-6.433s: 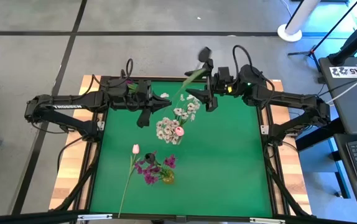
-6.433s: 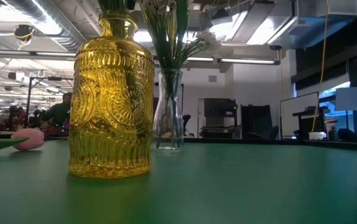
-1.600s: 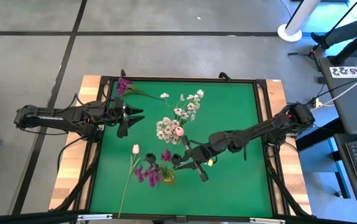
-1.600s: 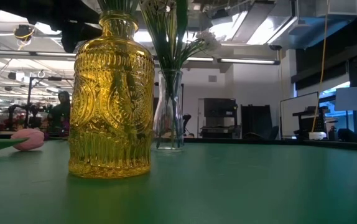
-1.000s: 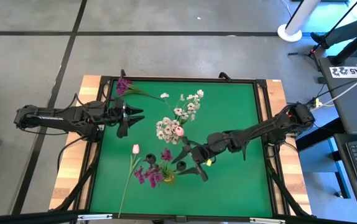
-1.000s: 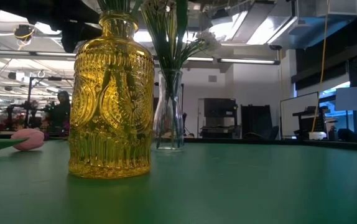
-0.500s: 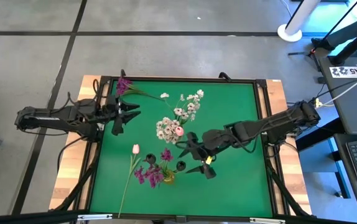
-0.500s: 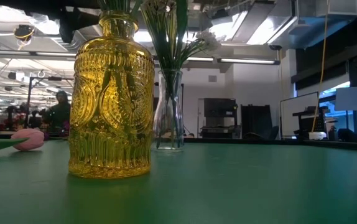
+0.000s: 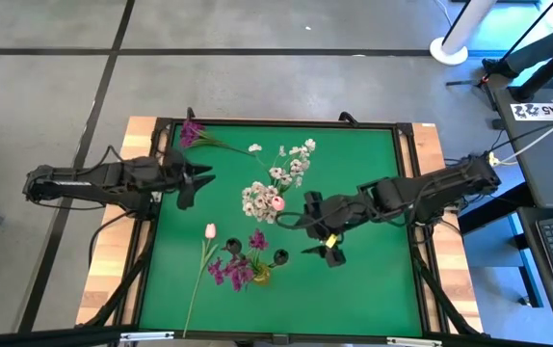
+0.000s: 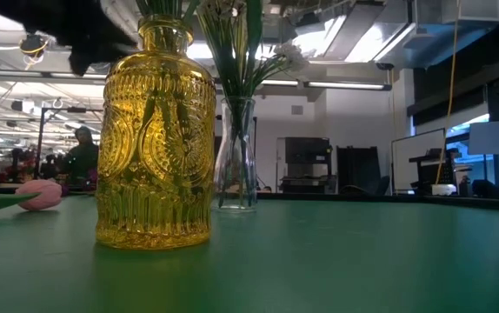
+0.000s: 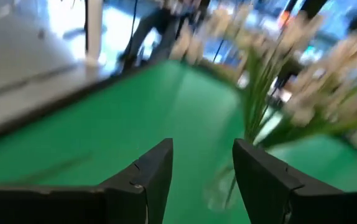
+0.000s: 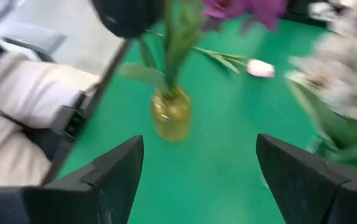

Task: Sort flowers into vase by color
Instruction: Put the pink flower into the transparent vase

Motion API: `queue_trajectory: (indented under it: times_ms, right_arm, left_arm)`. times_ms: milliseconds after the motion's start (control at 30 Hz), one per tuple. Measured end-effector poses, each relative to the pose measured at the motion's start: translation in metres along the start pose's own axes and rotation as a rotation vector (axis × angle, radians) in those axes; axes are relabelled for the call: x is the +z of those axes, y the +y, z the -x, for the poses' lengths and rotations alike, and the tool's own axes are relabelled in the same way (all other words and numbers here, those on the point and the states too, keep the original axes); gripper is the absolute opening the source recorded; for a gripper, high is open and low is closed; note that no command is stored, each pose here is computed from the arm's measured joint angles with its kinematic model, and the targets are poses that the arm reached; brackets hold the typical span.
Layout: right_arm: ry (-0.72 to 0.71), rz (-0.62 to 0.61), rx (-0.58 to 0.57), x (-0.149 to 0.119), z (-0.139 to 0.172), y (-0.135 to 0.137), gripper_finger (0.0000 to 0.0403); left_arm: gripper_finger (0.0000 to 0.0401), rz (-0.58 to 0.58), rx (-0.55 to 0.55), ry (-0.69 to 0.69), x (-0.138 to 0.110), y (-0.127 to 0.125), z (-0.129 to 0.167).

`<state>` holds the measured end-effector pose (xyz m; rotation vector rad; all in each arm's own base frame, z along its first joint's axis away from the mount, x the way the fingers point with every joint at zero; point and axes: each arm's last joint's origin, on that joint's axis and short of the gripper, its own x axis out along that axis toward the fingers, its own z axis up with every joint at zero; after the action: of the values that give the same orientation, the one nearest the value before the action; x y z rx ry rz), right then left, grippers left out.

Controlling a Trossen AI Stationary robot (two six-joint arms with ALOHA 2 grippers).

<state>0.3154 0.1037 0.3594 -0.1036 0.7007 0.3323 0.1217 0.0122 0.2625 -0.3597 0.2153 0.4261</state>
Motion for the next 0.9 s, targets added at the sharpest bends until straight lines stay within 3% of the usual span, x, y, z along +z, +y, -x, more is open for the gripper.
queue_trajectory:
  times_ms: [267,533,700,900]
  right_arm:
    - [0.006,-0.043,-0.173,-0.007,0.049,-0.003,0.0308]
    - [-0.122,-0.102,-0.374,-0.014,0.113,-0.007,0.0308]
    - [-0.125,-0.121,-0.410,-0.017,0.120,-0.008,0.0308]
    - [-0.094,-0.121,-0.429,-0.019,0.116,-0.009,0.0308]
  left_arm:
    - [0.0163,0.154,0.005,0.302,-0.025,0.007,0.003]
    - [0.0162,0.246,-0.024,0.523,-0.038,0.005,-0.003]
    - [0.0162,0.293,-0.016,0.708,-0.049,0.000,-0.007]
    - [0.0163,0.294,0.097,0.930,-0.050,-0.016,-0.002]
